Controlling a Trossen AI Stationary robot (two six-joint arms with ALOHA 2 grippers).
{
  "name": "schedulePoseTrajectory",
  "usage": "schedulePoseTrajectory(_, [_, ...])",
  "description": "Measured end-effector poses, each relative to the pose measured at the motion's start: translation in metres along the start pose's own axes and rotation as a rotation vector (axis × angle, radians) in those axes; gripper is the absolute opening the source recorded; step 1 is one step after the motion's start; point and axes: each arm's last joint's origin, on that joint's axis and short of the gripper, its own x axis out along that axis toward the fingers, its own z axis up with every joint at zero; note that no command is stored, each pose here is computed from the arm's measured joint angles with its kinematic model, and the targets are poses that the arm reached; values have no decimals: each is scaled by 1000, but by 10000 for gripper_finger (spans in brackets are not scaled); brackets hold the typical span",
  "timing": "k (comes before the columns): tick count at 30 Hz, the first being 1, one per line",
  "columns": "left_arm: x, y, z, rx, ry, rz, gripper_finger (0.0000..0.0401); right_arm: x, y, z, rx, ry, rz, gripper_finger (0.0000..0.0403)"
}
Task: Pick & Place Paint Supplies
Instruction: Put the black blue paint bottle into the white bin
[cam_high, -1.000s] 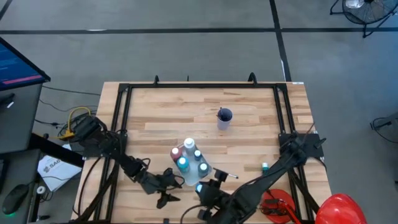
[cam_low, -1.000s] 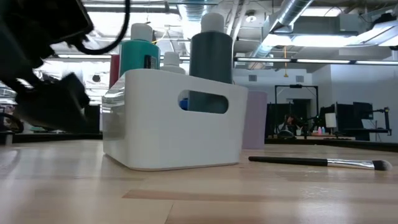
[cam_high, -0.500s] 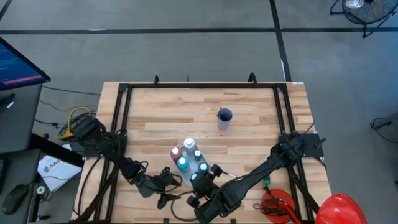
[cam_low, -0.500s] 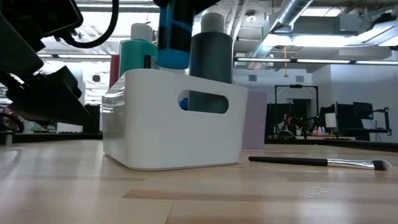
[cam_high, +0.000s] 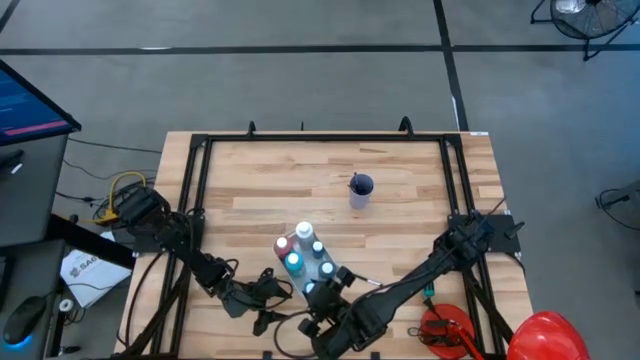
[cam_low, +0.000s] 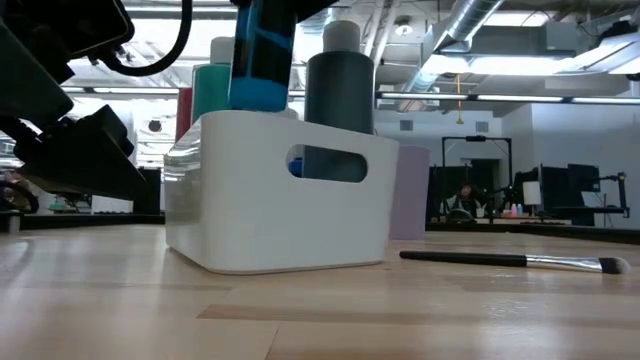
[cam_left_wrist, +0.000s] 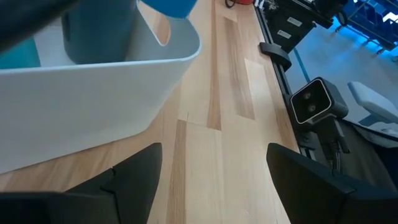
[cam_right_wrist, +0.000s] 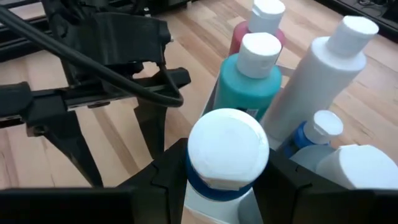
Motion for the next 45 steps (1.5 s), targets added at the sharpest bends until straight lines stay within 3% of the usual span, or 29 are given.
schedulePoseTrajectory(11, [-1,-1,-1,1,1,-5,282,26,2,-23,-17,70,-57,140])
schedulePoseTrajectory(45, [-1,-1,-2,10,-4,5,282,46,5,-36,-3,161,-51,153])
